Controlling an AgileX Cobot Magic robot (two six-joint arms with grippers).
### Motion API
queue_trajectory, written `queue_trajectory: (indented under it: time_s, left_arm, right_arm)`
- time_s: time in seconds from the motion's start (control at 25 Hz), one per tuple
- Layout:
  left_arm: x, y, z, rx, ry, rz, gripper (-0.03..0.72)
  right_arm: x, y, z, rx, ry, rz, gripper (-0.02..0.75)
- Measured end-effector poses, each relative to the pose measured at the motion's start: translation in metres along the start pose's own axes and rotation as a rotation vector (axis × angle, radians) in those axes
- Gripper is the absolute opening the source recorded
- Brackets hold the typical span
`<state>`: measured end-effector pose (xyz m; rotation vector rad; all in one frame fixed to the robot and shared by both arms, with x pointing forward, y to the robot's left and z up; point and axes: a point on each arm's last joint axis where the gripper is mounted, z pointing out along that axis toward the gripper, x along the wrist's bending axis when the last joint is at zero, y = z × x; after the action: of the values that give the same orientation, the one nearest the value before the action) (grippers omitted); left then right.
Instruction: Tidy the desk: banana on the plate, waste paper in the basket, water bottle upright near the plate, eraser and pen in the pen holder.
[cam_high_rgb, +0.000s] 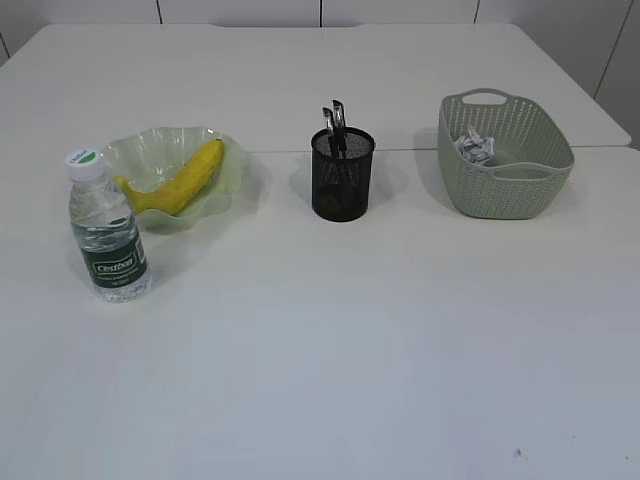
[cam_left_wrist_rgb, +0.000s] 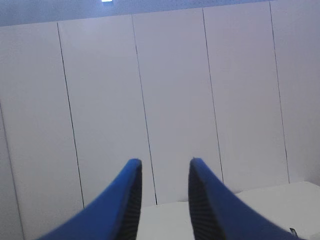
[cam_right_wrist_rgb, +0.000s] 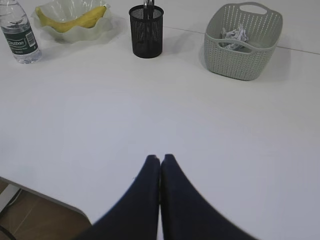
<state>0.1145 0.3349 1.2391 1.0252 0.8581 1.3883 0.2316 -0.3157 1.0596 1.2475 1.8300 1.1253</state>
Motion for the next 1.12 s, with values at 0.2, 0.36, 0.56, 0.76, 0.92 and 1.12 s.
queue_trajectory:
  time_s: [0.2, 0.36, 0.56, 0.76, 0.92, 1.12]
  left_arm:
    - [0.000, -0.014, -0.030, 0.062, -0.019, -0.024, 0.223]
    - [-0.002, -0.024, -0.035, 0.166, -0.036, -0.032, 0.223]
    - [-0.005, -0.035, -0.038, 0.290, -0.067, -0.041, 0.223]
    - [-0.010, -0.048, -0.028, 0.360, -0.101, -0.050, 0.223]
    - [-0.015, -0.069, -0.011, 0.445, -0.110, -0.042, 0.223]
    - [-0.025, -0.109, 0.016, 0.561, -0.134, -0.039, 0.223]
  right_arm:
    - [0.000, 0.000, 0.000, 0.000, 0.000, 0.000, -0.013]
    - [0.000, 0.000, 0.000, 0.000, 0.000, 0.000, -0.013]
    - [0.000, 0.000, 0.000, 0.000, -0.002, -0.001, -0.013]
    - [0.000, 0.000, 0.000, 0.000, -0.002, -0.001, -0.013]
    - [0.000, 0.000, 0.000, 0.000, -0.002, -0.001, -0.013]
    - [0.000, 0.000, 0.000, 0.000, -0.002, -0.001, -0.013]
